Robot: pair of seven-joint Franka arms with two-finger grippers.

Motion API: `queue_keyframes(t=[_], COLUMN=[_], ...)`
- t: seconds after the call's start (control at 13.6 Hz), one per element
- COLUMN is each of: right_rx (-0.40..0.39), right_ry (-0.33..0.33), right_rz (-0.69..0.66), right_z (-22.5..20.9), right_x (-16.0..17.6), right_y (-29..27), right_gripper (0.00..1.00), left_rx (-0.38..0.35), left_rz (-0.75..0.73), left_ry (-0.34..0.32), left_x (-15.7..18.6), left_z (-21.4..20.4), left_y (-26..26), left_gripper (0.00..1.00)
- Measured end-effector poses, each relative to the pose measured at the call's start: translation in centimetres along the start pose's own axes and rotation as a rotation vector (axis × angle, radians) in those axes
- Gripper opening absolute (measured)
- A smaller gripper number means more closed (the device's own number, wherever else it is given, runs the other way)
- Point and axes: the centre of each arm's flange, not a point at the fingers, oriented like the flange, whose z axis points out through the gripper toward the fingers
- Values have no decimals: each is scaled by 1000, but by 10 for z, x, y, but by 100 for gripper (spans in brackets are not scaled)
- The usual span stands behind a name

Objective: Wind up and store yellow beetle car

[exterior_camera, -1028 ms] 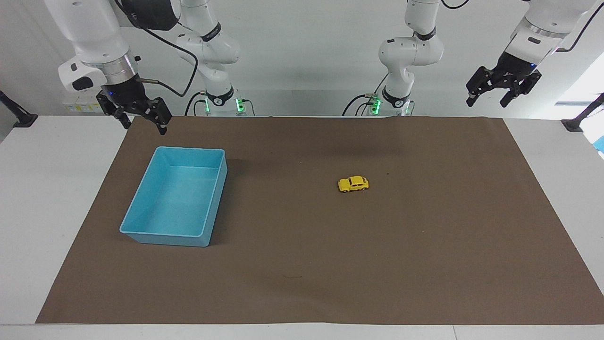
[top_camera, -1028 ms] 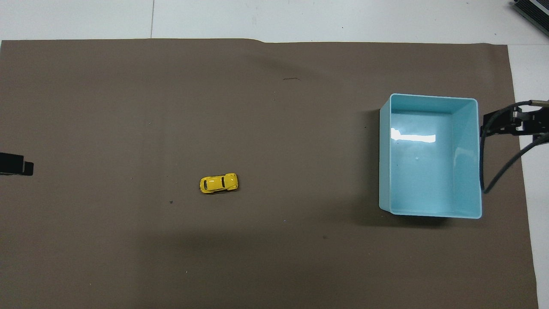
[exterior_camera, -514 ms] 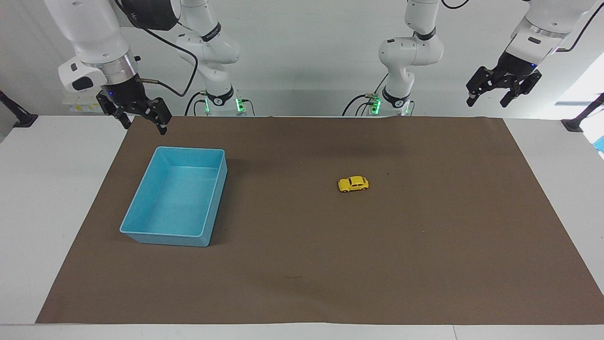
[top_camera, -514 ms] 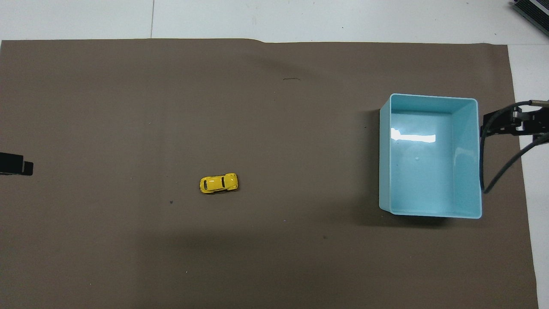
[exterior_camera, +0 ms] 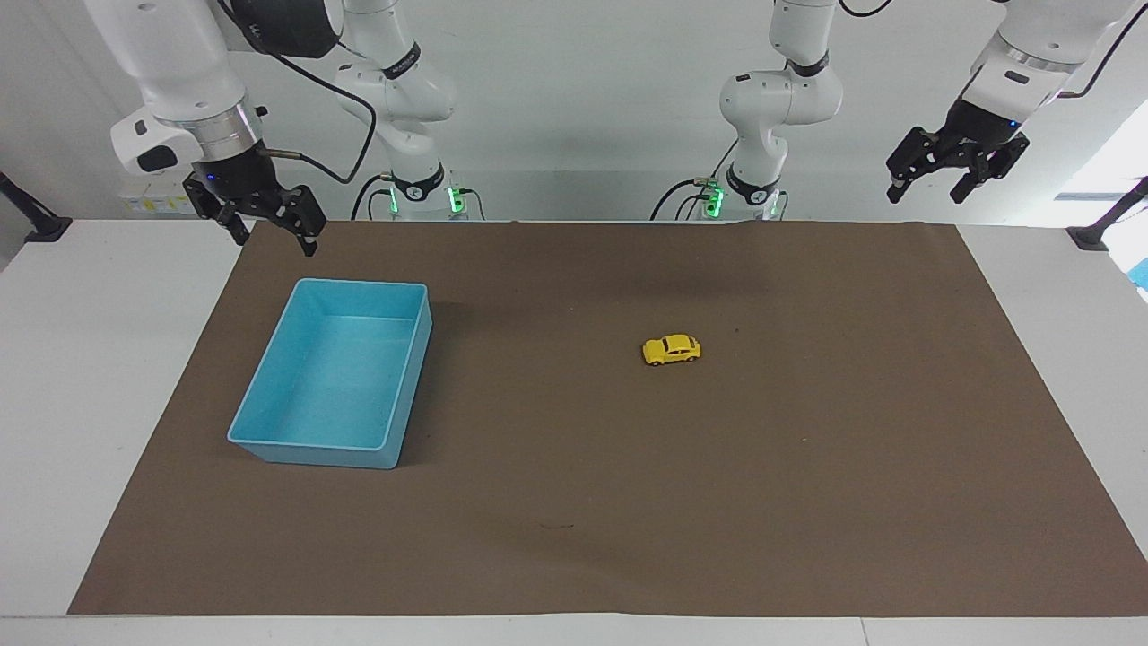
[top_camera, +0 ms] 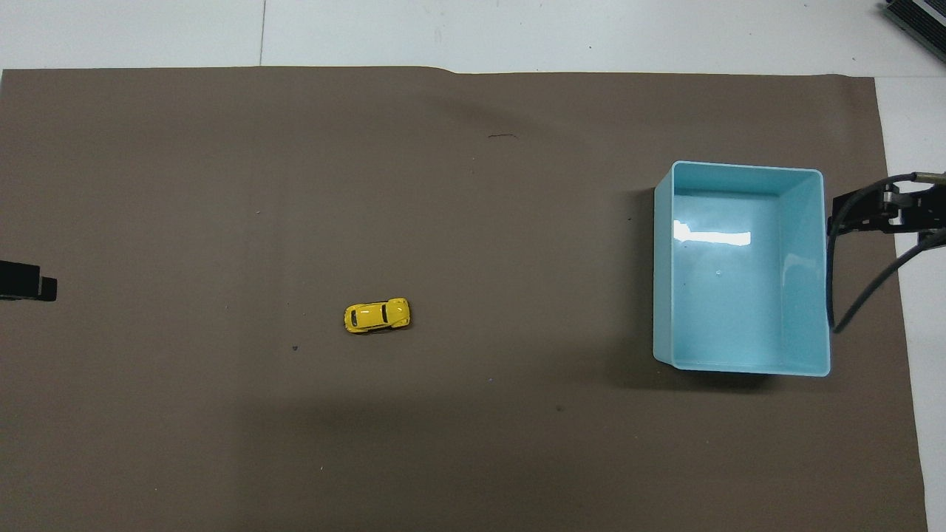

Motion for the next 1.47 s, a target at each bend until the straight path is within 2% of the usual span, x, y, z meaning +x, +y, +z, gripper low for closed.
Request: queue_keyframes(t=[0.73,1.47], right_rx=[0,0], right_ry=[0,0], right_rz=[0,0], right_z=[0,0], right_x=[0,0], right_y=[0,0], right_gripper=[100,100], left_rx=[2,2], left_rz=[-121,-139], left_ry=[-4,-6], left_x=[0,0], left_z=[2,2], left_y=[3,4], left_gripper=[100,100])
